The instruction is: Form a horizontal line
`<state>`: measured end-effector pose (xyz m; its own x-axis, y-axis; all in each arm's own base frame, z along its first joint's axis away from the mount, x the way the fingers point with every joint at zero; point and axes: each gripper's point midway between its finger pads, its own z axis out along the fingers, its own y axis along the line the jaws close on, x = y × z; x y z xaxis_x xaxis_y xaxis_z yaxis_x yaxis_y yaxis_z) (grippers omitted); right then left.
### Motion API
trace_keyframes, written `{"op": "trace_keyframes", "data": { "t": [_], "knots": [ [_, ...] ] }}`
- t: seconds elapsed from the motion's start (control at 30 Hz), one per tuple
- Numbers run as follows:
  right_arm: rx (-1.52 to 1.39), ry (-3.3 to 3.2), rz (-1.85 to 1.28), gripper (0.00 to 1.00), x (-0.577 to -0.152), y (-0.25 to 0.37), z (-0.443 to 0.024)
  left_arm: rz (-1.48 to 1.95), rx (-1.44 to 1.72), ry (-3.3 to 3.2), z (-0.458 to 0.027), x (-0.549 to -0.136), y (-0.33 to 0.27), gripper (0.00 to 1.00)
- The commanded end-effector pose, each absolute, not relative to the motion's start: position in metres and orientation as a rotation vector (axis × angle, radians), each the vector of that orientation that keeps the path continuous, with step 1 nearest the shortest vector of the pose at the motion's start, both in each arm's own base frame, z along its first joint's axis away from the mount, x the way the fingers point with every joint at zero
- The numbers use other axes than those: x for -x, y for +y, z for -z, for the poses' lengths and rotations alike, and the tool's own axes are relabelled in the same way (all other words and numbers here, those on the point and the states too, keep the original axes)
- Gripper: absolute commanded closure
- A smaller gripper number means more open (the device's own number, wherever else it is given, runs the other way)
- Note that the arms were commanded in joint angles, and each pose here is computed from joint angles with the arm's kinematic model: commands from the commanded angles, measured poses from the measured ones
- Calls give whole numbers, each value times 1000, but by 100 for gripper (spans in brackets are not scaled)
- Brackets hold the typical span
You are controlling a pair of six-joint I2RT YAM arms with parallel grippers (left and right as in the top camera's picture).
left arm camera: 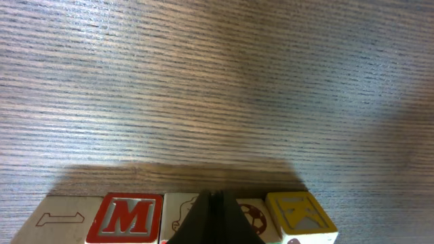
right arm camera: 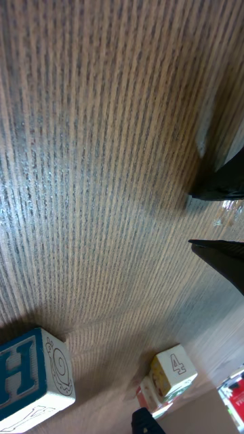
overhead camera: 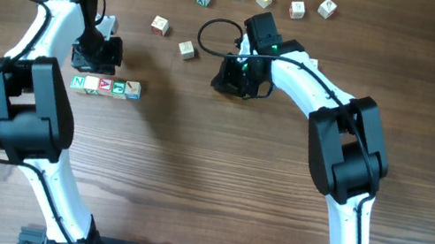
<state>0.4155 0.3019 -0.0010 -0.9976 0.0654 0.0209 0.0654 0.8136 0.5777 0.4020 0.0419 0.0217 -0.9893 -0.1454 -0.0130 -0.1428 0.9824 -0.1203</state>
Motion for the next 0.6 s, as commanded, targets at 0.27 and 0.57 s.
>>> {"op": "trace_keyframes", "data": {
  "t": [0.27,0.57],
  "knots": [
    [177,-3057,636,78,-407,265,58,204,234,3132,-21,-397,38,96],
    [176,-3057,636,78,-407,265,58,206,236,3142,-21,-395,38,96]
  ]
}}
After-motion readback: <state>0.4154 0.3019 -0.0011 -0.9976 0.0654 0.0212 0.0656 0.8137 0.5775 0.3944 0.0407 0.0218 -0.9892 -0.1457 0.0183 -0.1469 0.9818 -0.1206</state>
